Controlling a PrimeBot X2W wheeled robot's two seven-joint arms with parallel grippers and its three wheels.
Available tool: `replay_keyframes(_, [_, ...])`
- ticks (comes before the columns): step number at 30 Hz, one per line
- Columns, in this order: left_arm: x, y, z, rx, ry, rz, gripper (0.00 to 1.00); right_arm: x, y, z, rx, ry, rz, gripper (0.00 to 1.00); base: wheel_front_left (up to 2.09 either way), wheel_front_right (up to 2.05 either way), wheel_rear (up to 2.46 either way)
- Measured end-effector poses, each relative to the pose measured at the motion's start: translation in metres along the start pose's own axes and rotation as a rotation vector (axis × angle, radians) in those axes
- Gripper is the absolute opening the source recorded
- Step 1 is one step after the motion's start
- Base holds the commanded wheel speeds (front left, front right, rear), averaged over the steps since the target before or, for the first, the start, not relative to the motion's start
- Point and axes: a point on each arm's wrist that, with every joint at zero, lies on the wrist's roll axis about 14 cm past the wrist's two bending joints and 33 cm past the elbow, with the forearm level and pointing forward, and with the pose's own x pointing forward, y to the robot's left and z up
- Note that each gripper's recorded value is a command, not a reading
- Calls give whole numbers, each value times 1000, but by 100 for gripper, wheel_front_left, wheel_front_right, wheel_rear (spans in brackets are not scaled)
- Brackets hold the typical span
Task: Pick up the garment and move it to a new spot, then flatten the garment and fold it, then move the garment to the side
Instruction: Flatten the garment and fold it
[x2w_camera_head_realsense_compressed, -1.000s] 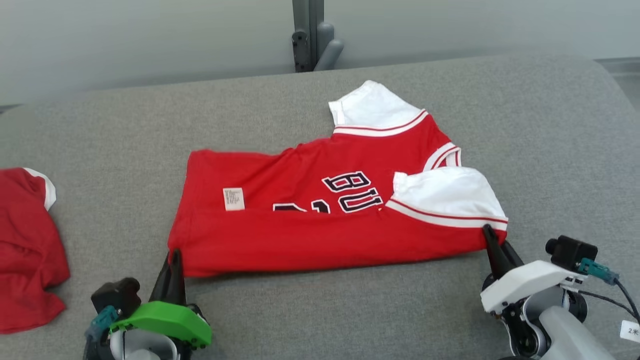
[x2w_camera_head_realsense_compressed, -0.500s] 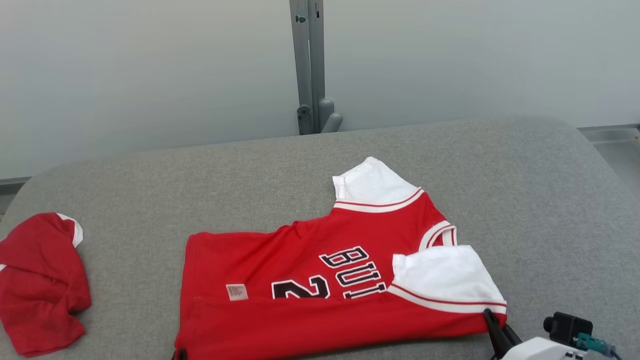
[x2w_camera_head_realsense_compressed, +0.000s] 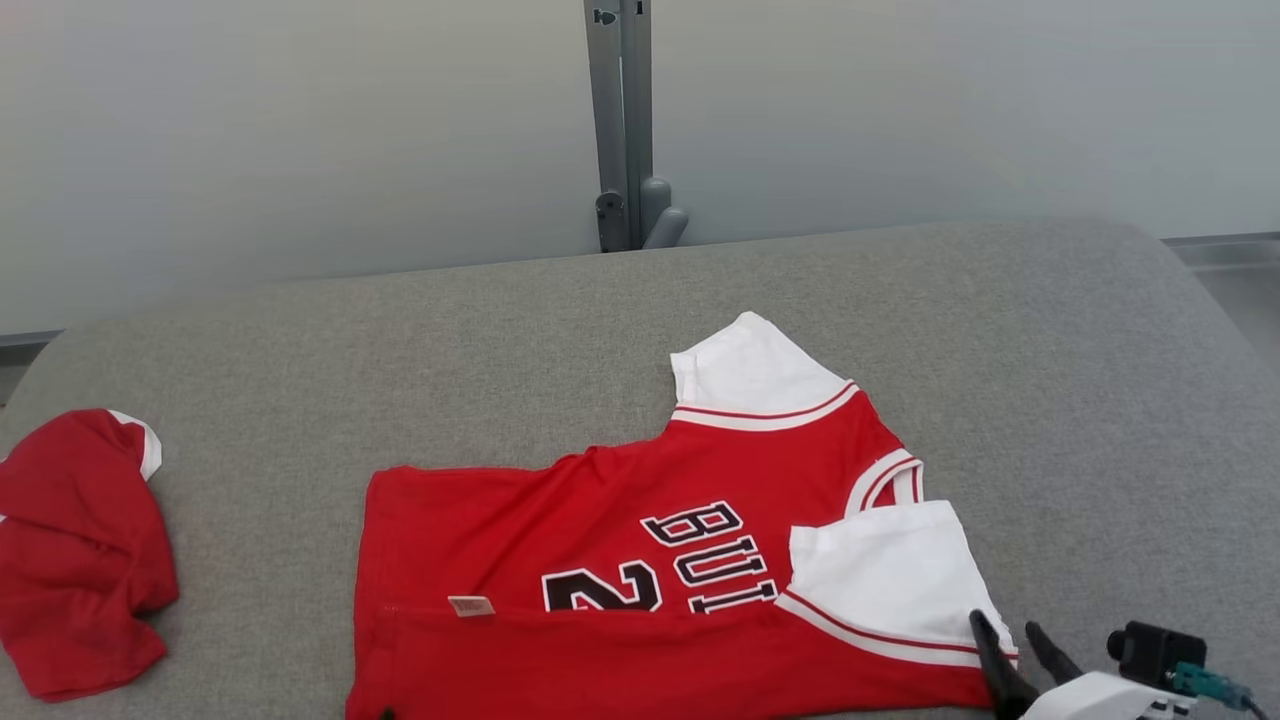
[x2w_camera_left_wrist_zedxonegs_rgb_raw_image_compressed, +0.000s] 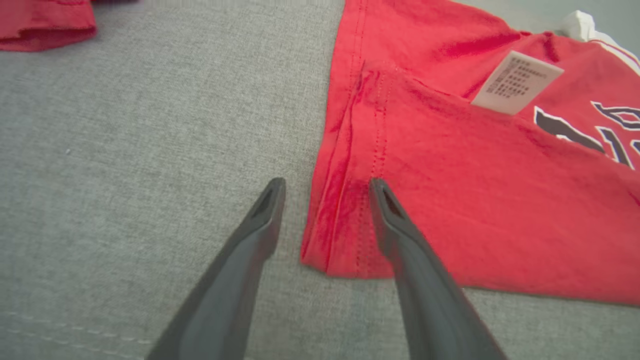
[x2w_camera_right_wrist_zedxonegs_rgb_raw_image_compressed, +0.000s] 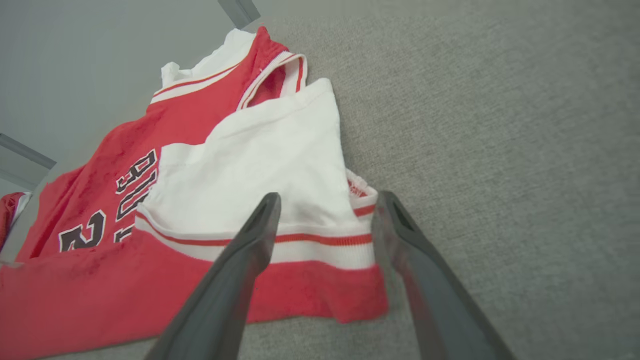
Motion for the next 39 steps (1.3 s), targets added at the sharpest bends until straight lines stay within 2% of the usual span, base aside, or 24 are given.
replay_keyframes(5, [5, -1, 16, 38, -48, 4, 100, 9, -14, 28, -41, -75, -40, 100, 0, 0, 0])
replay_keyframes(8, [12, -6, 34, 56, -96, -8, 100, 16, -8, 38, -87, -102, -24, 100, 0, 0, 0])
replay_keyframes(17, [57, -24, 82, 93, -176, -54, 100, 57, 34, 72, -166, -187, 67, 100, 0, 0, 0])
replay_keyframes(19, [87, -33, 100, 116, -184, -75, 100, 85, 58, 89, -204, -214, 131, 100, 0, 0, 0])
replay_keyframes(31, [148, -19, 80, 125, -45, -15, 100, 146, 81, 91, -262, -169, 217, 100, 0, 0, 0])
replay_keyframes(39, [165, -20, 65, 172, 22, -17, 100, 181, 96, 88, -375, -100, 285, 100, 0, 0, 0])
